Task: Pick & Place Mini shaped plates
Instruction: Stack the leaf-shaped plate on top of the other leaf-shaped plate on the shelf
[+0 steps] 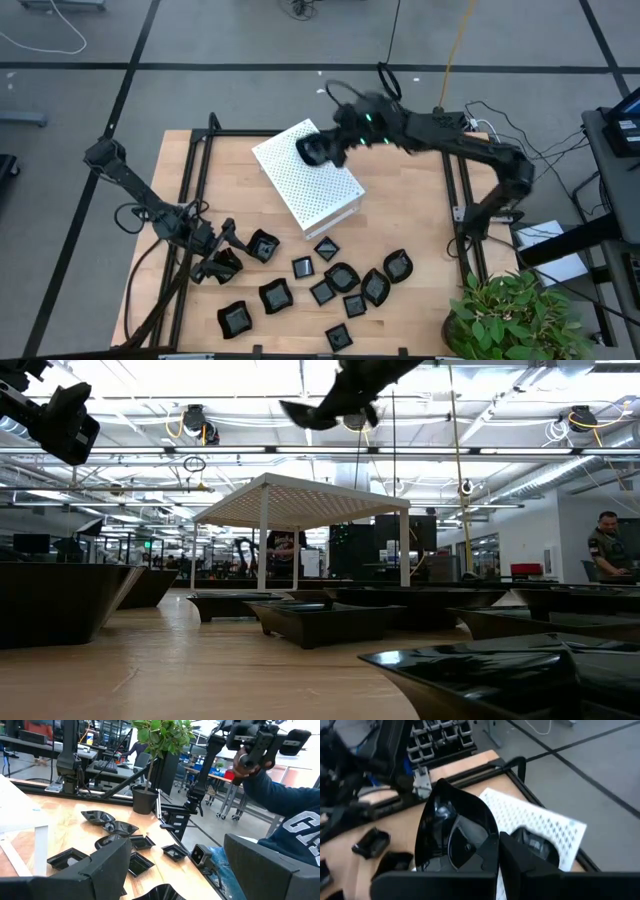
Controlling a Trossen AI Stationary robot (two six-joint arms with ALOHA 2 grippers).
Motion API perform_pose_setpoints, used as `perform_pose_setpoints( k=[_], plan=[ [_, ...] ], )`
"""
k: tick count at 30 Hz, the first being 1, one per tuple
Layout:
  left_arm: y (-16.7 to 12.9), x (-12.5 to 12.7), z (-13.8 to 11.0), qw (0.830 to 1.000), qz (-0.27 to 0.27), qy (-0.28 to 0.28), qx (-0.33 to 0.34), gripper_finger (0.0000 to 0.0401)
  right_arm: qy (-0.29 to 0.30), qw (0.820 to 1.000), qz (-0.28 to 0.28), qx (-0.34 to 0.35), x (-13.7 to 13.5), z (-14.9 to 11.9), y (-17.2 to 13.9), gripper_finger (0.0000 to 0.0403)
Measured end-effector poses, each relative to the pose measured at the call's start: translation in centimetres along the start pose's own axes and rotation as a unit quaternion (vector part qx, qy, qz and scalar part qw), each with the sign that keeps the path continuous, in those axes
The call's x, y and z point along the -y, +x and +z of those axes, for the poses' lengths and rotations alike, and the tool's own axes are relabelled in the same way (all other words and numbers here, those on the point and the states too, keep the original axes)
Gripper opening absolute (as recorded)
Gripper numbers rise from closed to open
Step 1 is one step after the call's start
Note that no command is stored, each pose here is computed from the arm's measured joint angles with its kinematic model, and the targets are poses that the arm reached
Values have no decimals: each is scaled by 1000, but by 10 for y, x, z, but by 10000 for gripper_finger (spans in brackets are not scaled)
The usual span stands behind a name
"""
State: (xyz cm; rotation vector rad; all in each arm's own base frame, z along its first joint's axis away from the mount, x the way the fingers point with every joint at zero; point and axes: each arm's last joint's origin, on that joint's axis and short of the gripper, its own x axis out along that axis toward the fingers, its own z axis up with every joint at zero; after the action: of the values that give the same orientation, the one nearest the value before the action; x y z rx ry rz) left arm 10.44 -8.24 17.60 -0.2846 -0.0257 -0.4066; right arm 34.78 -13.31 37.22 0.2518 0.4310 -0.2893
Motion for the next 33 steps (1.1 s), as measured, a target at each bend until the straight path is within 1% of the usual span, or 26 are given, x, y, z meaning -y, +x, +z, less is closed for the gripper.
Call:
perform_pose_setpoints(
  k=[5,8,12,16,21,27,33],
  plan=[
    [0,0,0,1000,0,0,0,324,34,999,36,-14,36,15,38,0],
    [0,0,0,1000,0,0,0,324,45,996,52,-47,51,16,53,0],
    [0,0,0,1000,0,0,0,324,32,995,42,-84,66,8,66,0],
    [0,0,0,1000,0,0,0,324,24,995,32,-95,80,3,70,0],
    [0,0,0,1000,0,0,0,324,18,994,26,-102,89,-3,75,0],
    [0,0,0,1000,0,0,0,324,12,992,29,-122,89,-16,80,0],
    [0,0,0,1000,0,0,0,324,7,992,32,-118,86,-24,87,0]
  ],
)
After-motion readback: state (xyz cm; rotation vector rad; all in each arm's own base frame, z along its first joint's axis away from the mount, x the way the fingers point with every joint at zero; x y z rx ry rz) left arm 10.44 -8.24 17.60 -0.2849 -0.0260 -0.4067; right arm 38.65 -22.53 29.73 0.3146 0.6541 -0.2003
